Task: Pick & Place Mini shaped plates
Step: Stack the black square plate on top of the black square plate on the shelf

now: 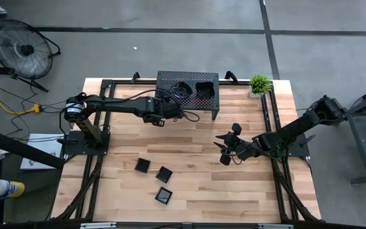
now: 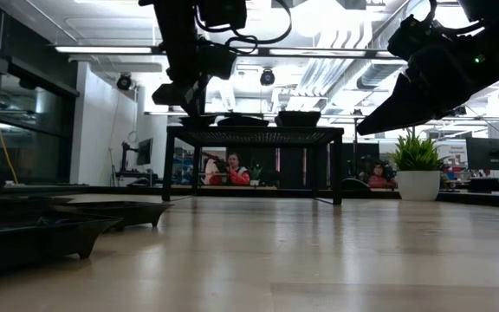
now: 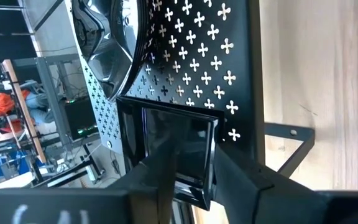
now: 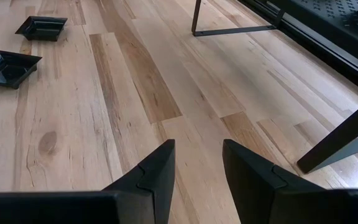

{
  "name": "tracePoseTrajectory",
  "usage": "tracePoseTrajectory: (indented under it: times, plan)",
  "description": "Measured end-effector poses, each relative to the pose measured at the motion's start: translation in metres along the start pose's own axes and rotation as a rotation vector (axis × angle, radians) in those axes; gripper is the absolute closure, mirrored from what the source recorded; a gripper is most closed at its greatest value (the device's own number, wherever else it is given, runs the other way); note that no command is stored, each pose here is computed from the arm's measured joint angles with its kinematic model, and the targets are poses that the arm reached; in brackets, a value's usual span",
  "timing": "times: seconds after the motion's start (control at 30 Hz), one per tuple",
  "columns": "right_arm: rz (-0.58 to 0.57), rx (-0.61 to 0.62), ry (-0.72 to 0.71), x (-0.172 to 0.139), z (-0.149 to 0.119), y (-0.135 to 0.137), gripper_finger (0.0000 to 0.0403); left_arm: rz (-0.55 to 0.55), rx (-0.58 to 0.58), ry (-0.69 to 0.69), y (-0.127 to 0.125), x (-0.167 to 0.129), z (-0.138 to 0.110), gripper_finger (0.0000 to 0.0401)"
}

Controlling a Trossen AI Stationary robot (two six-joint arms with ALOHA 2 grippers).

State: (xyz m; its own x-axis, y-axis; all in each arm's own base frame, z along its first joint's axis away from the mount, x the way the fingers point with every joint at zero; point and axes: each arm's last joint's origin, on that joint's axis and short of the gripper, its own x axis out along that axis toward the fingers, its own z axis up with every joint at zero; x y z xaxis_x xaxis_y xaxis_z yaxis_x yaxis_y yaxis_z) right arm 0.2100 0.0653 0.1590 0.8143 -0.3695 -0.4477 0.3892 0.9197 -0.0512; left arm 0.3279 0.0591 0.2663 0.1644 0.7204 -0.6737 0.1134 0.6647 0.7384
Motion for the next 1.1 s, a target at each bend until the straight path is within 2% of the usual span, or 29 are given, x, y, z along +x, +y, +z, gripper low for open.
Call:
tracePoseTrajectory:
  times: [0.27,0.6,1.1]
  plan:
    - [0.0,0.0,0.0,0.0,0.0,0.0,0.0273,0.008,0.037,-0.002,0.002,-0.001,0.001,0.0283]
    - [0.0,0.0,0.0,0.0,0.0,0.0,0.0273,0.032,0.019,-0.046,0.019,-0.015,0.007,0.0283]
    - [0.004,0.0,0.002,0.0,0.0,0.0,0.0273,0.015,0.039,-0.023,0.023,-0.021,0.002,0.0283]
